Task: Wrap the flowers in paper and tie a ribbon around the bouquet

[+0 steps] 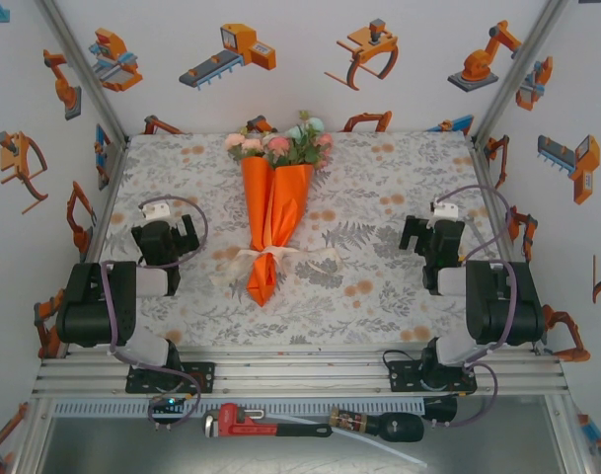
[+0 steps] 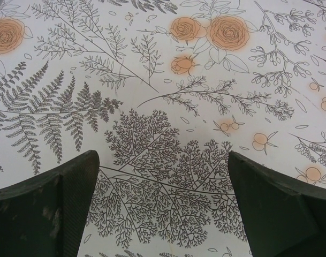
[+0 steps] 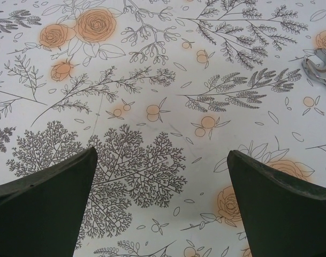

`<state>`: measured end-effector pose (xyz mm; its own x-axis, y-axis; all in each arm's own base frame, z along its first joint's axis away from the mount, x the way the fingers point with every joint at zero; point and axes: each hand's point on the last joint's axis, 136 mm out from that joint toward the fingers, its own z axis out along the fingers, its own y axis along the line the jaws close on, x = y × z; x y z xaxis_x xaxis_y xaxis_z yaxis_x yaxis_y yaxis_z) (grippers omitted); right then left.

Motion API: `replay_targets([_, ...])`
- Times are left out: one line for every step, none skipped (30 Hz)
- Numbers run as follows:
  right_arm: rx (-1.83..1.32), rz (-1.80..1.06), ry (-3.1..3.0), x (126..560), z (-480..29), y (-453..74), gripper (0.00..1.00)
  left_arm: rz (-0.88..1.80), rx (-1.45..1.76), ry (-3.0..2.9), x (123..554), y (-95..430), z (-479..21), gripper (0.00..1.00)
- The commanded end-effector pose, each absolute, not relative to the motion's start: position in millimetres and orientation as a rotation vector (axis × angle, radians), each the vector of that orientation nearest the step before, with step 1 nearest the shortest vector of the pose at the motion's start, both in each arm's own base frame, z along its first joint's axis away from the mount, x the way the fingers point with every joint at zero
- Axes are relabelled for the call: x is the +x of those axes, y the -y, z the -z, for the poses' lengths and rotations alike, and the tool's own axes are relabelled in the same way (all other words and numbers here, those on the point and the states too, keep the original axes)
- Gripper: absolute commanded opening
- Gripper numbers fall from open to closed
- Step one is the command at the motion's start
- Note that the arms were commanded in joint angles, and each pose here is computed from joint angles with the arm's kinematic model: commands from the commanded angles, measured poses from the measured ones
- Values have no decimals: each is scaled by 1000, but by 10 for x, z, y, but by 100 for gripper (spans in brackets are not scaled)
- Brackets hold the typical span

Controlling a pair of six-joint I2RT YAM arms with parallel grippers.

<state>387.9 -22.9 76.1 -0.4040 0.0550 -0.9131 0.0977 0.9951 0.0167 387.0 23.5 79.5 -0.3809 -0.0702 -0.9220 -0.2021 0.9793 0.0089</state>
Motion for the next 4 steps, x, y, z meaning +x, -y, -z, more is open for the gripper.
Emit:
replay_targets([109,45,-1946,3964,-873,256,99,-136,-168,-1925,3939,-201,-912,97])
replay_targets([108,45,-1944,3965,-878,253,99,-134,-167,-1924,3941,-200,-915,97])
replay_targets([106,49,-1946,3953,-870,257,99,-135,-167,-1924,3940,-198,-914,97])
replay_targets([106,48,-1943,3951,-874,257,99,-134,-167,-1923,3941,-197,-917,97])
